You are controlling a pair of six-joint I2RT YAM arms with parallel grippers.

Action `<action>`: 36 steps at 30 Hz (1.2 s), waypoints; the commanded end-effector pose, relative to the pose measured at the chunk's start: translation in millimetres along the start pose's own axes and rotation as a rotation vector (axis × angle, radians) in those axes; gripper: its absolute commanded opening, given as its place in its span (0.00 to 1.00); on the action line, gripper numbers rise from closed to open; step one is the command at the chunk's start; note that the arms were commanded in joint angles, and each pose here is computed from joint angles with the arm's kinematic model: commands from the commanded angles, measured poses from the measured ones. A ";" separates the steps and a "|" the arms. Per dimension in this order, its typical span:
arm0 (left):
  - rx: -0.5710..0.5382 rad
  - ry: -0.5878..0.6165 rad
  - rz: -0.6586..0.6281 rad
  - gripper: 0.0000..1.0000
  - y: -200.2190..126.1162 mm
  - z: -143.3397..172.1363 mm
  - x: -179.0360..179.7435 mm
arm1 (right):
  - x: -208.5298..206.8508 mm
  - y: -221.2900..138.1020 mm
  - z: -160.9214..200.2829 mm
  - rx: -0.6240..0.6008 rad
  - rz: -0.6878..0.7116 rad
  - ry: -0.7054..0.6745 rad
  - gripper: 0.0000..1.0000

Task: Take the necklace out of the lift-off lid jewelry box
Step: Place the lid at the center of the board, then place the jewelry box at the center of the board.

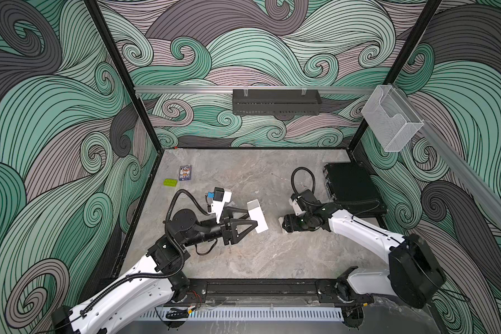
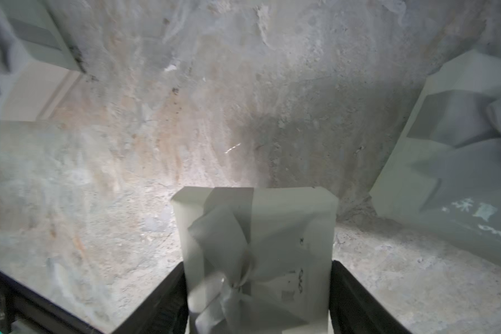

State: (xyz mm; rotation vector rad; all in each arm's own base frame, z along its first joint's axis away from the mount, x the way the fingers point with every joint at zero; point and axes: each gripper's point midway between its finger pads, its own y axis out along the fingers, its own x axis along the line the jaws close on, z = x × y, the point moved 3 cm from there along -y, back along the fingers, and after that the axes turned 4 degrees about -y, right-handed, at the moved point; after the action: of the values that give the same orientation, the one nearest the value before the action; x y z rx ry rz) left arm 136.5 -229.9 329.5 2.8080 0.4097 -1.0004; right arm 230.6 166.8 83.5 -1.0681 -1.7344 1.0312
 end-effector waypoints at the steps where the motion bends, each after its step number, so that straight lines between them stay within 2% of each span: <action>1: -0.011 0.025 0.017 0.63 0.6 -7.0 -5.5 | -7.8 0.3 -8.1 -0.028 0.061 -0.014 0.82; 4: -0.005 0.029 0.025 0.63 0.9 -6.3 -6.5 | -5.0 -6.3 -11.9 -0.035 0.052 -0.036 0.85; 7: 0.016 0.031 0.056 0.64 2.3 -4.9 -11.2 | 1.5 -19.0 -16.1 -0.056 0.023 -0.063 0.84; 10: 0.046 0.040 0.096 0.64 3.8 -4.3 -17.9 | 37.9 -45.9 -21.8 -0.131 -0.214 -0.132 0.78; 14: 0.083 0.051 0.146 0.64 5.7 -3.4 -26.0 | 92.1 -113.7 -30.8 -0.317 -0.599 -0.211 0.71; 19: 0.136 0.068 0.192 0.64 9.5 -1.6 -32.3 | 121.3 -190.5 -33.1 -0.468 -0.812 -0.308 0.51; 23: 0.175 0.103 0.252 0.63 9.5 1.0 -40.7 | 131.0 -225.3 -26.5 -0.521 -0.899 -0.363 0.29; 24: 0.189 0.114 0.266 0.63 8.9 2.6 -42.7 | 132.6 -230.5 -24.4 -0.528 -0.921 -0.370 0.26; 28: 0.240 0.156 0.312 0.63 5.5 6.4 -51.1 | 140.2 -247.9 -16.4 -0.538 -1.025 -0.388 0.25; 36: 0.253 0.164 0.306 0.63 8.3 6.1 -49.4 | 148.8 -248.8 -11.5 -0.526 -1.077 -0.413 0.23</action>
State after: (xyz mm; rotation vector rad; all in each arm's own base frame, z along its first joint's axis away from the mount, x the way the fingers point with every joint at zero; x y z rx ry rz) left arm 100.9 -249.9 345.1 3.0461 -0.1014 -0.8756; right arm 144.8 228.6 343.7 -0.1310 -2.4987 0.1125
